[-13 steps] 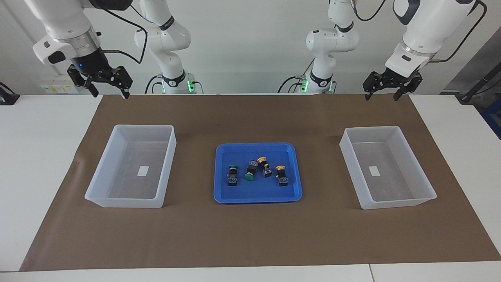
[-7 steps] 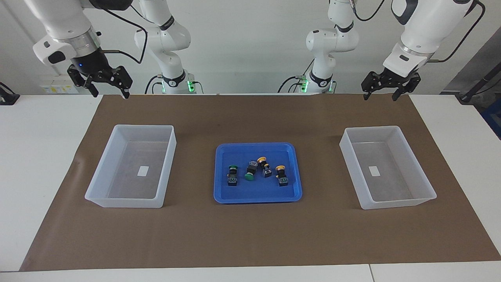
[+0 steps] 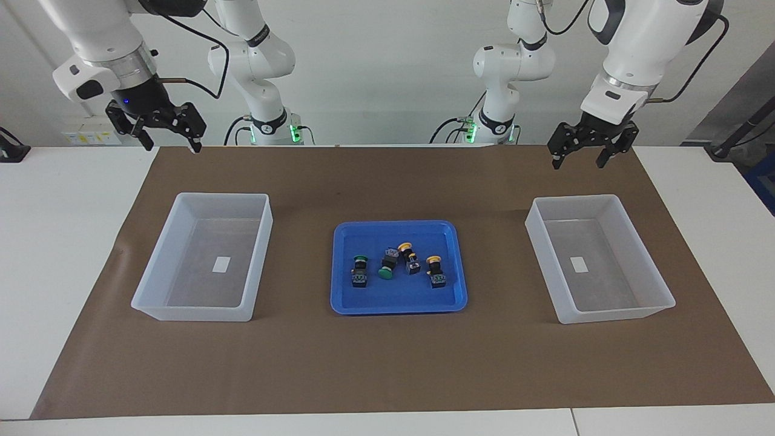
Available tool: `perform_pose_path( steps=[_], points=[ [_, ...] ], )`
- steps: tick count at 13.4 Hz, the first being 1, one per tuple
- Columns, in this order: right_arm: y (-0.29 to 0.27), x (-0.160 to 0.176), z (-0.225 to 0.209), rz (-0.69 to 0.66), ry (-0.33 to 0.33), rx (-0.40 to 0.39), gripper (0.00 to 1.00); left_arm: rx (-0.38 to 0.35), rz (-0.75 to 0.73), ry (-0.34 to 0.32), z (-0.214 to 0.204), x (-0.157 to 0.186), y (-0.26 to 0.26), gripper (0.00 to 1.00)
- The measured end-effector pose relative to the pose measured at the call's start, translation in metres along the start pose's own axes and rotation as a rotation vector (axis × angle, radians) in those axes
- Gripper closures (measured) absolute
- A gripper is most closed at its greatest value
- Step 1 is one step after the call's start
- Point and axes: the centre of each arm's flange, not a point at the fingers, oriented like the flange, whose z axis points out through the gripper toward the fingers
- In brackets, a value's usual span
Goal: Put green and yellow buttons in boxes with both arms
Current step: 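Raise the left gripper from its box toward the blue tray, then lower the left gripper onto a yellow button in the tray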
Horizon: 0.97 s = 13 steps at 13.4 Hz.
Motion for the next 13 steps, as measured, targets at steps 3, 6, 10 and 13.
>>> perform_pose_path(
  steps=[3,6,10,13],
  points=[
    [0.000,0.000,0.002,0.001,-0.004,0.000,0.00,-0.016,-0.018,0.006,0.030,0.011,0.045,0.00],
    [0.000,0.000,0.002,0.001,-0.005,0.000,0.00,-0.028,-0.055,-0.007,0.083,0.026,0.102,0.00],
    [0.000,-0.001,0.002,0.001,-0.005,0.000,0.00,-0.052,-0.059,0.017,0.148,0.030,0.160,0.00],
    [0.000,-0.001,0.002,0.001,-0.004,0.000,0.00,-0.056,-0.037,0.009,0.200,0.024,0.181,0.00]
  ],
)
